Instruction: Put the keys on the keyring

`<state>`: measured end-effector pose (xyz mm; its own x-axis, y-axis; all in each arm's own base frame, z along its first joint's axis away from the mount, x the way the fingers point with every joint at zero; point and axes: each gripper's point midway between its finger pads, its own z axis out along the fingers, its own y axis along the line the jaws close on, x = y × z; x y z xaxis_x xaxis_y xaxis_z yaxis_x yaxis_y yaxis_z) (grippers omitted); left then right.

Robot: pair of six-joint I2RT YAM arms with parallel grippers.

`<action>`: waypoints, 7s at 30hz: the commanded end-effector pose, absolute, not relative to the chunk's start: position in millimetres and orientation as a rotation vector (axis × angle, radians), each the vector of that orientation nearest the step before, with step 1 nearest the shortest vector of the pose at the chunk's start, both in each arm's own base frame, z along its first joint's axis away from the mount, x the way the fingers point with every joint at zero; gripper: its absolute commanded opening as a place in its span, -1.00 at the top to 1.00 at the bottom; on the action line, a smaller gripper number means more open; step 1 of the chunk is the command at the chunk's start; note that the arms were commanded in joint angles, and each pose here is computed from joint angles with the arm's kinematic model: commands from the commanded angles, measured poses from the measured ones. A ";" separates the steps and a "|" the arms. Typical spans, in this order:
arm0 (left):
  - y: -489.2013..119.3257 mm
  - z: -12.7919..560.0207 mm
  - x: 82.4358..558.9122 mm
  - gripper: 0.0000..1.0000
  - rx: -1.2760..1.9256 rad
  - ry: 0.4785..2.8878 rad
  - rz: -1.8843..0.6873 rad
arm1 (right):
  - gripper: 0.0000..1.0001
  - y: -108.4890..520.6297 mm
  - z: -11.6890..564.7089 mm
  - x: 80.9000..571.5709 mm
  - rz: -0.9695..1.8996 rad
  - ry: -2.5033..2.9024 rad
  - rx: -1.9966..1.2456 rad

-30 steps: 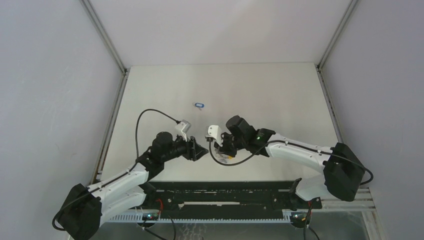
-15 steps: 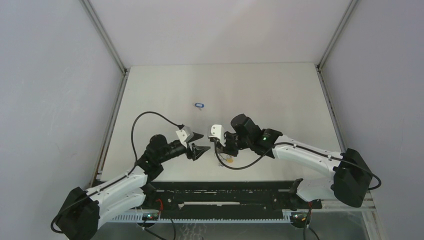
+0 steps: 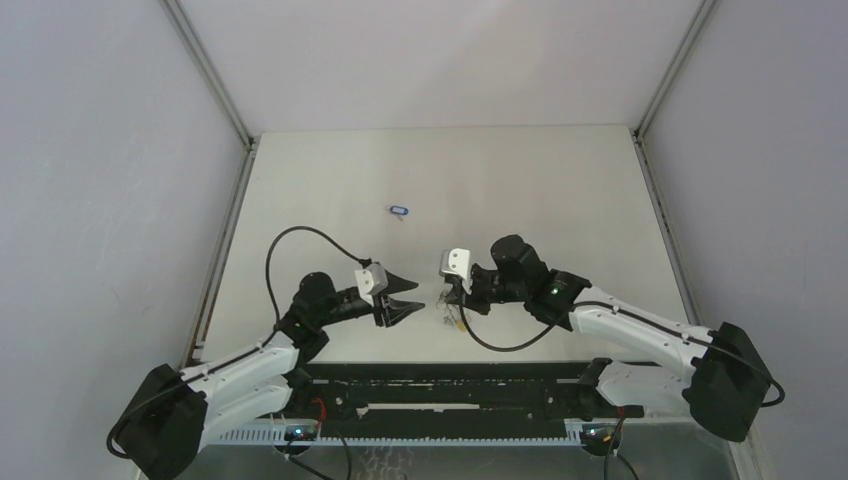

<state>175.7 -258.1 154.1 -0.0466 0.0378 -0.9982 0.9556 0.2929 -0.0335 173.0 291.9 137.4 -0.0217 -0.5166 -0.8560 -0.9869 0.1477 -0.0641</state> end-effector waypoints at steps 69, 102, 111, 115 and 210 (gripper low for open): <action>-288.4 191.1 172.7 0.32 1.037 1.303 -1.064 | 1.00 301.2 186.2 175.6 0.887 1.472 -1.340; -305.6 200.6 169.5 0.60 1.127 1.260 -1.143 | 1.00 305.5 187.4 172.3 0.922 1.452 -1.352; -302.3 193.4 170.3 0.97 1.170 1.309 -1.108 | 1.00 303.5 188.4 172.0 0.919 1.454 -1.349; -294.5 195.4 174.6 0.99 1.162 1.336 -1.038 | 0.95 298.8 188.5 174.9 0.896 1.460 -1.329; -290.5 214.0 150.2 0.99 1.384 1.604 -0.865 | 0.57 326.1 195.1 155.6 1.024 1.093 -1.538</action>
<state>146.7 -278.8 181.2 -0.1071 0.4774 -0.8721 0.9831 0.1821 -0.0211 152.5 317.2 172.1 0.1923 -0.2128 -0.9580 -0.9767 -0.1366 -0.1657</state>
